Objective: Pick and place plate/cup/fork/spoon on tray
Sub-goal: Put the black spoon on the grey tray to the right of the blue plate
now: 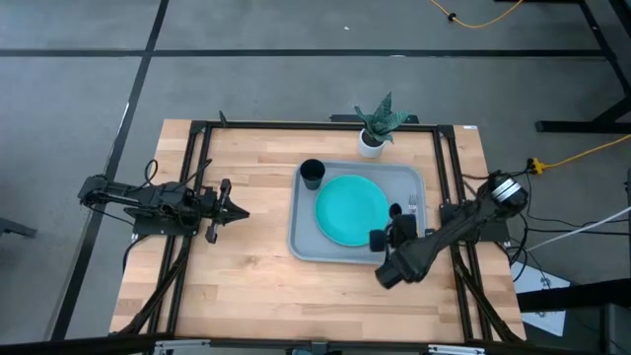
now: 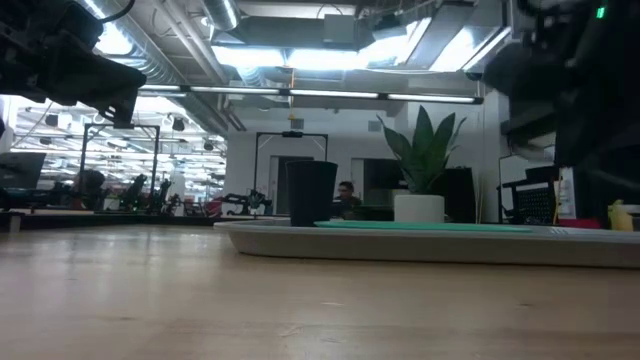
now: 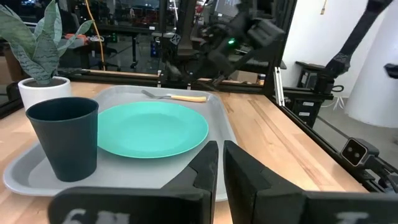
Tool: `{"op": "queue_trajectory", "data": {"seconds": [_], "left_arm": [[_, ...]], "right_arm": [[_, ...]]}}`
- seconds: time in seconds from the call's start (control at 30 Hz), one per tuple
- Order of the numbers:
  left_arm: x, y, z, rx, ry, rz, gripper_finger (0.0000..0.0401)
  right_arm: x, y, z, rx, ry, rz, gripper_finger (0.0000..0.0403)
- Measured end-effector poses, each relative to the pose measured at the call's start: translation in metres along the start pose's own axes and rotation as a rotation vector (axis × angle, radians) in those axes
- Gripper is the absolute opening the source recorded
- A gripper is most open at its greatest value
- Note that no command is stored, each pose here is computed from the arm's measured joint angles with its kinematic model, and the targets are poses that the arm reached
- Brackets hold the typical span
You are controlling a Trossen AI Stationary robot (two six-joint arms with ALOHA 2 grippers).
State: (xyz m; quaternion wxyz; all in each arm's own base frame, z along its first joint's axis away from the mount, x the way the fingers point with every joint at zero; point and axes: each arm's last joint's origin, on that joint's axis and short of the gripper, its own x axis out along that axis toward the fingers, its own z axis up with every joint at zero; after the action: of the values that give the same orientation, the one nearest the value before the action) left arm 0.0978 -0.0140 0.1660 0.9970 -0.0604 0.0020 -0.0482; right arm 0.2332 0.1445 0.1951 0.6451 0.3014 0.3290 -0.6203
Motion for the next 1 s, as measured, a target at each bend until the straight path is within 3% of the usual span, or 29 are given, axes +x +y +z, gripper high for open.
{"op": "queue_trajectory", "data": {"seconds": [0.27,0.4,0.7,1.0], "left_arm": [[0.000,0.000,0.000,0.000,0.000,0.000,0.0020],[0.000,0.000,0.000,0.000,0.000,0.000,0.0020],[0.000,0.000,0.000,0.000,0.000,0.000,0.0020],[0.000,0.000,0.000,0.000,0.000,0.000,0.0020]], "right_arm": [[0.050,-0.030,0.013,0.146,0.122,0.053,0.0004],[0.065,-0.035,0.014,0.149,0.187,0.042,0.0004],[0.079,-0.037,0.020,0.175,0.223,-0.025,0.0012],[0.084,-0.034,0.026,0.117,0.229,-0.037,0.0040]]}}
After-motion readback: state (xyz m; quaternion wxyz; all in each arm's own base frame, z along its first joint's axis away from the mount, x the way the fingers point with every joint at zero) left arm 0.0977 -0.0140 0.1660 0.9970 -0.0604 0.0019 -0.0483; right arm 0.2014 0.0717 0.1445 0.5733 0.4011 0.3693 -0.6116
